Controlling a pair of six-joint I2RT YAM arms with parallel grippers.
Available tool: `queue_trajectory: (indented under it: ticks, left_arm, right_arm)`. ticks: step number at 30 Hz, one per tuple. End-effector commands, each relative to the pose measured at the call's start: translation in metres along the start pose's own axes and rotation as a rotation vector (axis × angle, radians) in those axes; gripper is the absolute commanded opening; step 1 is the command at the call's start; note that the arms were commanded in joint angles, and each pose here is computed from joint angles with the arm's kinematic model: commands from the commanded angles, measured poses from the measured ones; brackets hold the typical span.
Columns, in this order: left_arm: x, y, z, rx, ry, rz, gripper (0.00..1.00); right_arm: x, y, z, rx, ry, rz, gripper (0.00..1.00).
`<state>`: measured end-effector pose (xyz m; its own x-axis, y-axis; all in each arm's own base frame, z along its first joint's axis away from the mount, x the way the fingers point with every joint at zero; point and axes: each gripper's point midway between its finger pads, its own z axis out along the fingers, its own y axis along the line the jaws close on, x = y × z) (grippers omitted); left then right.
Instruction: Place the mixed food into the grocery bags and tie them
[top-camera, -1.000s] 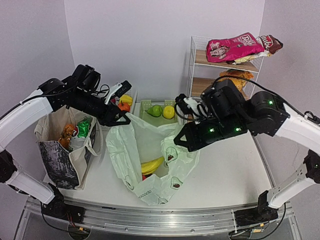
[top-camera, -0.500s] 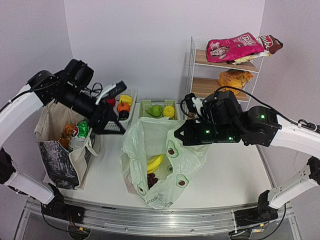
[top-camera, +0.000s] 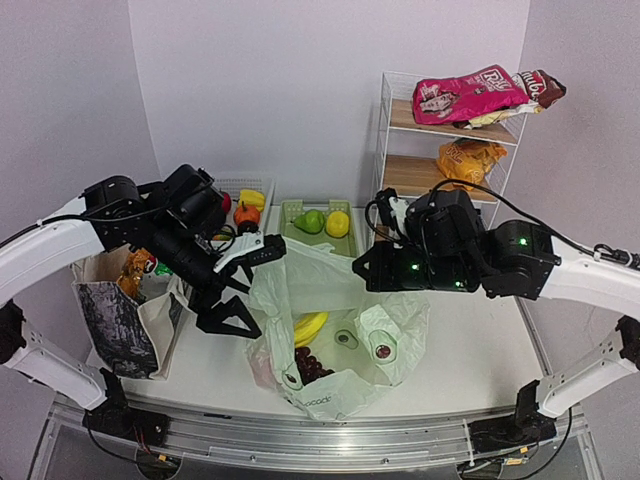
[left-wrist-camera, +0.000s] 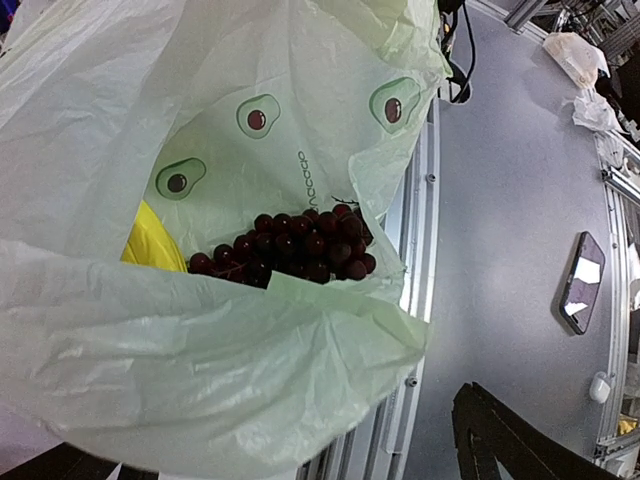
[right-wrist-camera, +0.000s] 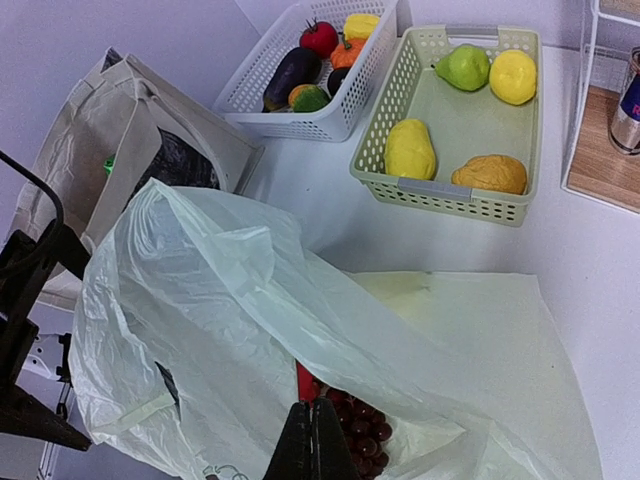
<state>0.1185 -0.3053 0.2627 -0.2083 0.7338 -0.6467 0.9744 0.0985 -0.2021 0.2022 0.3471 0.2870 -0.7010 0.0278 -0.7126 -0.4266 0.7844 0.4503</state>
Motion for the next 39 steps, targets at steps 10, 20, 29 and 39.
queue_trajectory:
  ticks: [10,20,29,39]
  left_arm:
    - [-0.054,0.018,0.008,-0.117,-0.14,0.117,0.26]
    - [-0.056,0.009,-0.008,-0.114,-0.189,0.123,0.0]
    - [-0.052,0.009,-0.008,-0.119,-0.181,0.109,0.0]
    - [-0.053,0.009,-0.008,-0.119,-0.181,0.105,0.0]
  right_arm:
    - [0.016,-0.012,-0.043,0.095,0.221,-0.035,0.36]
    - [0.07,-0.022,-0.064,0.075,0.482,-0.011,0.92]
    - [0.084,-0.01,-0.079,-0.01,0.594,-0.058,0.92]
    - [0.117,0.006,-0.047,-0.033,0.749,-0.149,0.93]
